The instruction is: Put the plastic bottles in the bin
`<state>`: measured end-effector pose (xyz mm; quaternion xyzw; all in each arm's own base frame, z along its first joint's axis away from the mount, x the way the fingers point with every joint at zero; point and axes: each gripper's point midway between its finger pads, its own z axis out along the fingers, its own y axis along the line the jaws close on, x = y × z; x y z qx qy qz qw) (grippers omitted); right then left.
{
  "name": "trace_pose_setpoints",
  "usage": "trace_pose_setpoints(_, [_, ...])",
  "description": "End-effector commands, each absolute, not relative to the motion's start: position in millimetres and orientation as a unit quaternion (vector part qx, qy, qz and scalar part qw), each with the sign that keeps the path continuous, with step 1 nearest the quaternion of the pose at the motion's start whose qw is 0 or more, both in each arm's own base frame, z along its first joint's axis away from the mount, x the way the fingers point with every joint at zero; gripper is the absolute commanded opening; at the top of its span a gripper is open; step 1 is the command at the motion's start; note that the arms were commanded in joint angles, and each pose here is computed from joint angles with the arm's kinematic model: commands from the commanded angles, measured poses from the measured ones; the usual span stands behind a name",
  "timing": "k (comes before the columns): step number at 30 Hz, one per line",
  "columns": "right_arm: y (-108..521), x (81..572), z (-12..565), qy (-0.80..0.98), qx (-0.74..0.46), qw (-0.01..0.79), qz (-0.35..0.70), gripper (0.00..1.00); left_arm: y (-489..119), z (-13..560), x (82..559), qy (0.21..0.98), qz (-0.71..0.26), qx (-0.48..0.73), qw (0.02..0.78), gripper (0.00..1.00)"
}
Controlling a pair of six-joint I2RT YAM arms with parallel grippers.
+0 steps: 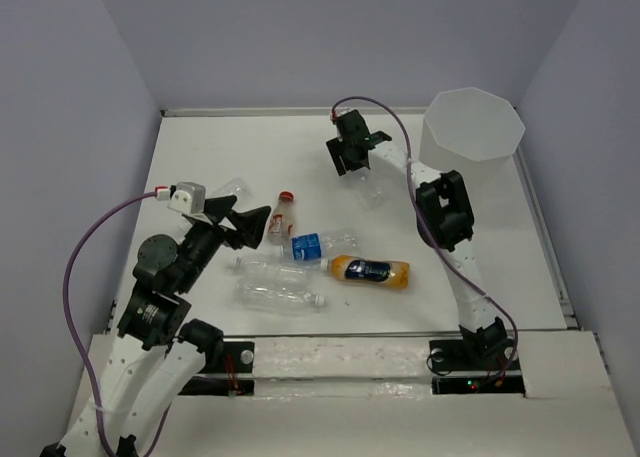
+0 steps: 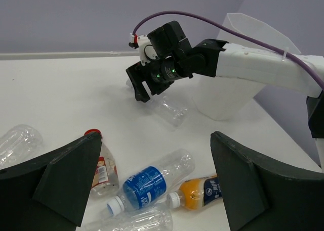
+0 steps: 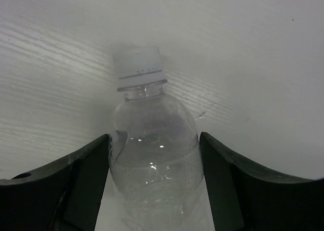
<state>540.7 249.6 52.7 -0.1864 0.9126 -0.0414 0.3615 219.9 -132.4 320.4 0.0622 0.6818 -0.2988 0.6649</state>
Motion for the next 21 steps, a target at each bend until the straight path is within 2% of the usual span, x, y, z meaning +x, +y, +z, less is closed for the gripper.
trace_pose_setpoints(1, [258,544,72,0.907,-0.191,0.373,-0.028,0.62,-131,333,221,0.667,-0.3,0.063,0.679,0.99])
trace_pose_setpoints(6, [277,545,147,0.869,-0.201,0.451,-0.013,0.56,-131,332,222,0.668,-0.3,0.062,0.678,0.99])
trace_pose_setpoints(7, [286,540,190,0.848,-0.198,0.491,0.004,0.54,-132,332,222,0.668,-0.3,0.064,0.678,0.99])
trace_pose_setpoints(9, [293,532,236,0.824,-0.194,0.531,0.027,0.49,-131,332,222,0.667,-0.301,0.063,0.679,0.99])
trace_pose_setpoints(10, [289,523,297,0.792,-0.176,0.582,0.054,0.49,-131,332,222,0.668,-0.3,0.064,0.678,0.99])
trace_pose_setpoints(11, [287,514,314,0.782,-0.168,0.597,0.068,0.49,-131,333,221,0.667,-0.3,0.064,0.679,0.99])
trace_pose_setpoints(12, [275,498,382,0.733,-0.145,0.659,0.09,0.49,-131,333,221,0.667,-0.301,0.063,0.679,0.99])
trace_pose_setpoints(13, [264,489,408,0.711,-0.128,0.685,0.09,0.49,-131,334,220,0.665,-0.302,0.064,0.68,0.99])
trace_pose_setpoints(14, [253,481,409,0.702,-0.126,0.697,0.077,0.49,-131,333,220,0.666,-0.301,0.064,0.68,0.99])
trace_pose_setpoints(17, [199,443,495,0.617,-0.057,0.783,0.059,0.49,-132,334,219,0.665,-0.305,0.067,0.679,0.99])
trace_pose_setpoints(20, [136,430,521,0.577,0.004,0.817,0.013,0.48,-133,335,216,0.661,-0.309,0.068,0.68,0.99])
trace_pose_setpoints(21, [108,437,512,0.579,0.027,0.815,-0.012,0.48,-132,336,216,0.66,-0.31,0.068,0.681,0.99])
